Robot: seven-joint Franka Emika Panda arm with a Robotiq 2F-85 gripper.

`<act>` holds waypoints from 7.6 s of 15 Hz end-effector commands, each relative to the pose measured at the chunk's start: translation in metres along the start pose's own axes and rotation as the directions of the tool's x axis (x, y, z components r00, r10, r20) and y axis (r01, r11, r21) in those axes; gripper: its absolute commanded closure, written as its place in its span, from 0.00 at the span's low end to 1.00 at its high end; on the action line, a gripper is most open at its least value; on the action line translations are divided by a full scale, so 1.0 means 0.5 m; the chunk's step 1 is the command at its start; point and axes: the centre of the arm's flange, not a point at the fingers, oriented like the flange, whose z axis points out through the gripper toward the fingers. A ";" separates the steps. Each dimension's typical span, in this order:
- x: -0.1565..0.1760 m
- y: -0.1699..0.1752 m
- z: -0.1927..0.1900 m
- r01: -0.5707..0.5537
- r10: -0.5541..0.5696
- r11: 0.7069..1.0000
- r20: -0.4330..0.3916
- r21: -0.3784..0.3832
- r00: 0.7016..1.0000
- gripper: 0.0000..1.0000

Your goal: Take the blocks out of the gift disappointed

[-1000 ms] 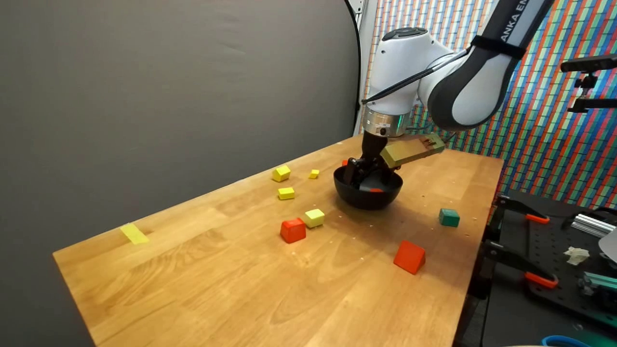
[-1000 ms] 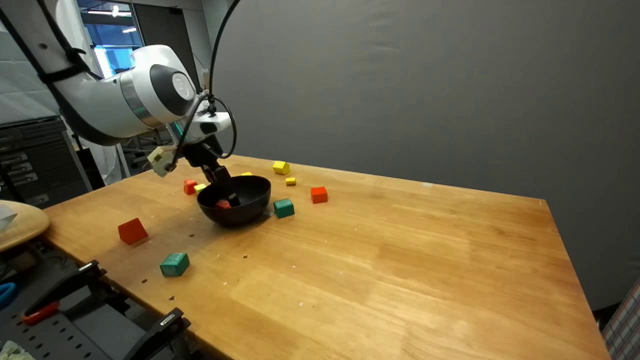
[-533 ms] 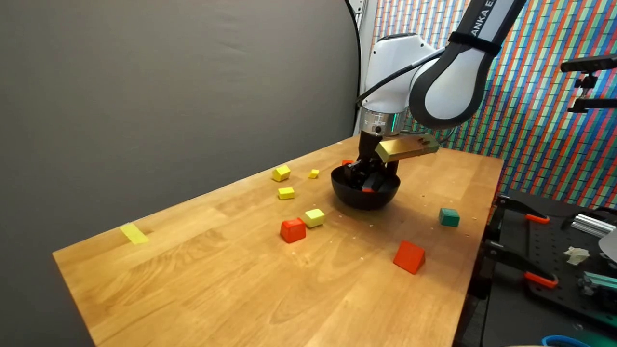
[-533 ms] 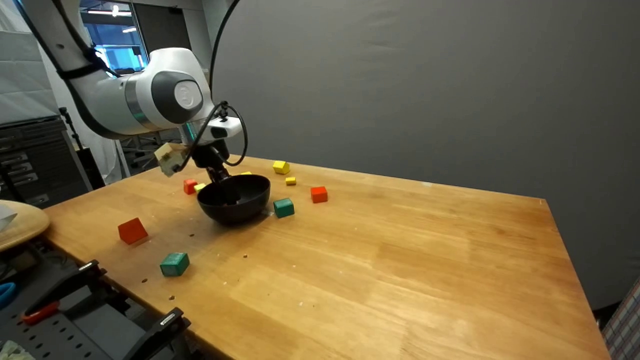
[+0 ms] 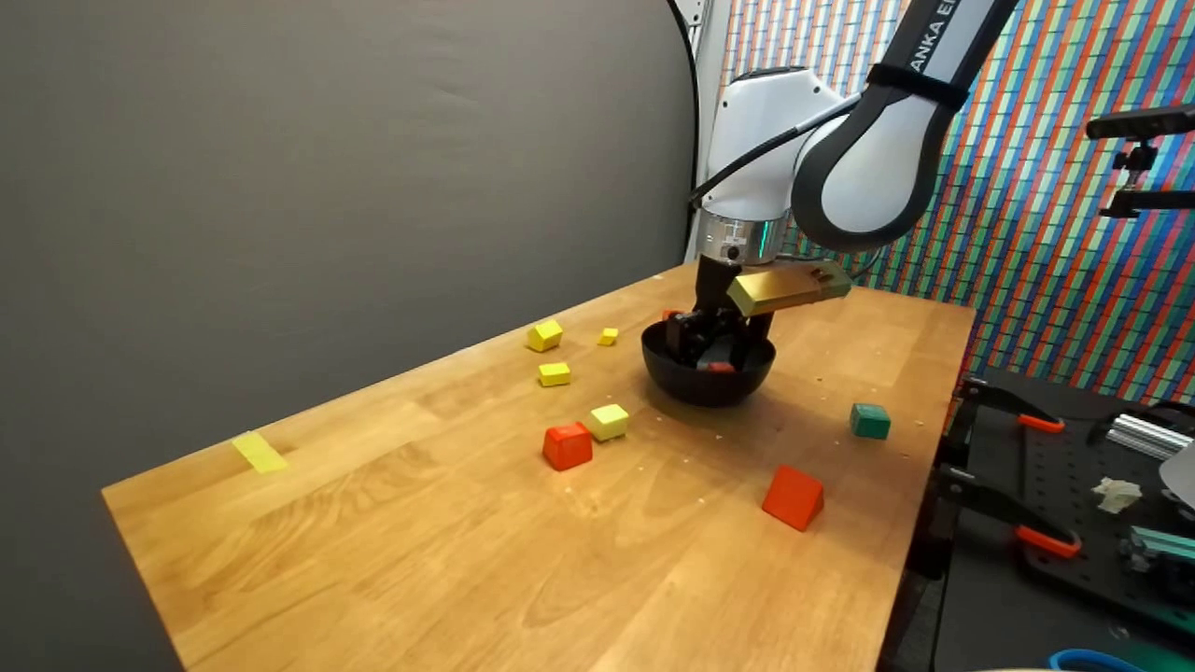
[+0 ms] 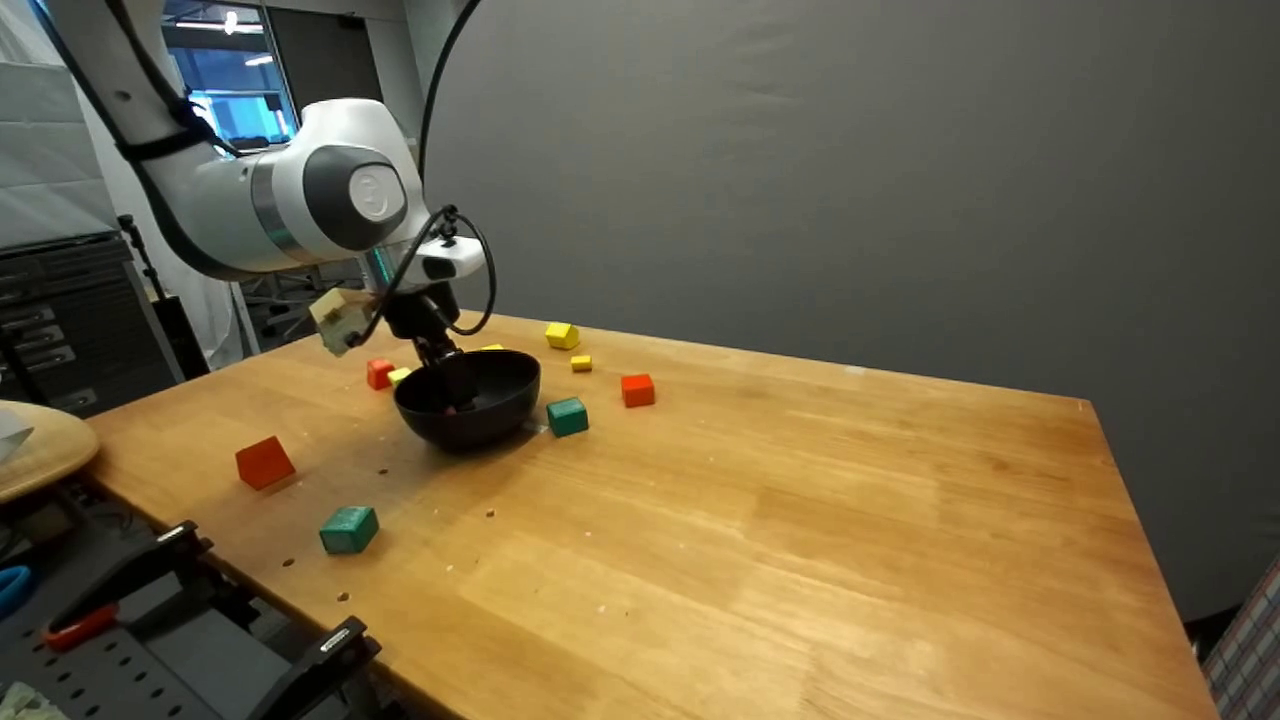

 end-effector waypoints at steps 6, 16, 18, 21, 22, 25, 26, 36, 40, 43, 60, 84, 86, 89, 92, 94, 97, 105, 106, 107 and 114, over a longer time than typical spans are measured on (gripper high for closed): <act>0.002 -0.009 0.017 0.020 -0.020 1.000 0.031 0.001 0.999 0.33; 0.055 0.191 -0.147 -0.129 0.135 0.986 -0.048 0.106 0.990 0.84; 0.065 0.268 -0.182 -0.193 0.204 0.971 -0.067 0.145 0.977 0.84; 0.077 0.388 -0.224 -0.294 0.314 0.933 -0.071 0.208 0.947 0.84; 0.080 0.417 -0.233 -0.319 0.342 0.918 -0.063 0.237 0.938 0.84; 0.084 0.485 -0.229 -0.369 0.396 0.899 -0.079 0.235 0.915 0.84; 0.078 0.500 -0.212 -0.370 0.393 0.905 -0.079 0.209 0.916 0.84; 0.042 0.487 -0.081 -0.340 0.339 0.935 0.024 0.097 0.940 0.35; 0.034 0.484 -0.076 -0.314 0.315 0.947 0.003 0.071 0.949 0.30; 0.034 0.480 -0.070 -0.310 0.311 0.949 -0.008 0.066 0.950 0.18; 0.035 0.345 -0.291 0.383 -0.369 0.924 0.271 -0.001 0.889 0.00; 0.146 -0.019 0.033 0.632 -0.645 0.762 0.078 0.138 0.760 0.00; 0.152 -0.020 0.049 0.625 -0.638 0.768 0.084 0.139 0.765 0.17; 0.138 -0.003 0.054 0.621 -0.634 0.772 0.091 0.136 0.768 0.42; 0.119 0.022 0.035 0.611 -0.622 0.782 0.087 0.125 0.778 0.65; 0.113 0.033 0.016 0.610 -0.619 0.784 0.071 0.110 0.782 0.79; 0.101 0.057 -0.044 0.612 -0.617 0.782 0.009 0.119 0.787 0.86; 0.100 0.290 -0.224 0.571 -0.568 0.816 -0.062 0.094 0.821 0.86; 0.108 0.329 -0.206 0.552 -0.551 0.830 -0.034 0.084 0.834 0.86; 0.112 0.359 -0.176 0.538 -0.540 0.838 -0.005 0.087 0.842 0.86; 0.084 0.465 -0.069 0.540 -0.565 0.816 0.088 0.205 0.820 0.86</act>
